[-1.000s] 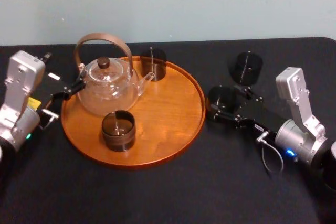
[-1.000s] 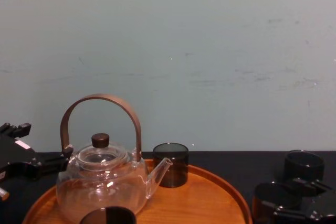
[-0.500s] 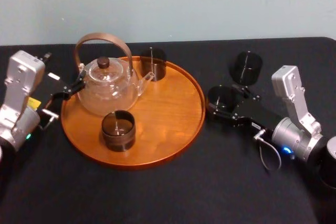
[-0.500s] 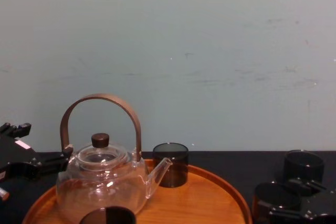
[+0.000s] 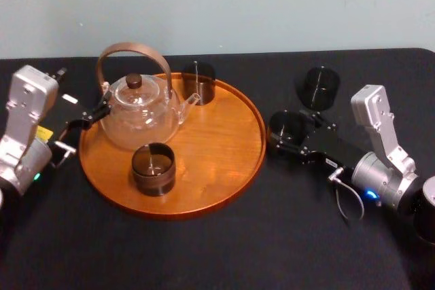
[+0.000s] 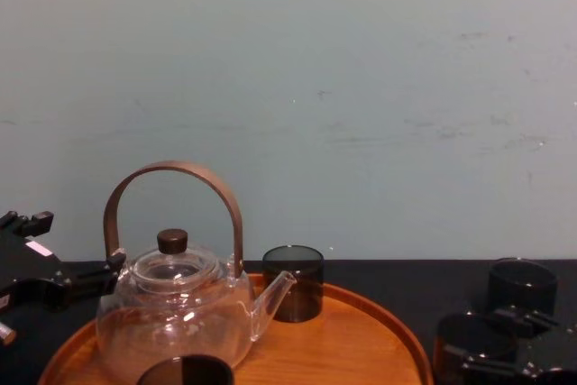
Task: Pick up the glass from the table and place it on the tray.
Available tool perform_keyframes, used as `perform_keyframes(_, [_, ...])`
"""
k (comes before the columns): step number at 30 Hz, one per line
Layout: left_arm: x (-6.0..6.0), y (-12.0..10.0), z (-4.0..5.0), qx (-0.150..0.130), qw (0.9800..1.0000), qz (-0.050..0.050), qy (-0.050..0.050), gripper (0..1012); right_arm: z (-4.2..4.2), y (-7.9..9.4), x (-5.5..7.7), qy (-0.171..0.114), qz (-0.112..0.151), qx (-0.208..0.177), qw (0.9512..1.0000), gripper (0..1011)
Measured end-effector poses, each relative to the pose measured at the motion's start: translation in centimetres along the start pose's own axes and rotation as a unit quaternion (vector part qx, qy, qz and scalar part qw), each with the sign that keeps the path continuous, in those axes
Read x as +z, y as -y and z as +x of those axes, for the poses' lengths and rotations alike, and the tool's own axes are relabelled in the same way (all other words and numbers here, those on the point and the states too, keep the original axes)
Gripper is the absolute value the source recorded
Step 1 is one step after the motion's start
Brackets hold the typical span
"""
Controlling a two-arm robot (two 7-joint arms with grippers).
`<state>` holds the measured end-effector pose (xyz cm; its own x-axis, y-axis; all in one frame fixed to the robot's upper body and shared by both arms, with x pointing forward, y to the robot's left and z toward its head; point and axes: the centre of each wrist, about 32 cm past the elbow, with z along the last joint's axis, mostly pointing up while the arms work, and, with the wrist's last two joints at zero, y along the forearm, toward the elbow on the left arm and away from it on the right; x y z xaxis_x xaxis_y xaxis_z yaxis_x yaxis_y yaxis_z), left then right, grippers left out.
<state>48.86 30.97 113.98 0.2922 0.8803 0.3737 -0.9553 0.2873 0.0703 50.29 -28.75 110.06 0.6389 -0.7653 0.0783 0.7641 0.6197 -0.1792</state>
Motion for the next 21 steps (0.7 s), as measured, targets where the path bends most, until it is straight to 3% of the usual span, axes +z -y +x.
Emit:
perform_keyframes(5, [0.0,0.0,0.0,0.0,1.0,0.0,0.0,1010,0.01,0.02,0.01,0.0,0.0,0.0,1.0,899])
perform_keyframes(21, [0.0,0.0,0.0,0.0,1.0,0.0,0.0,1010,0.03,0.1,0.05,-0.014,0.0,0.006,0.9999,898])
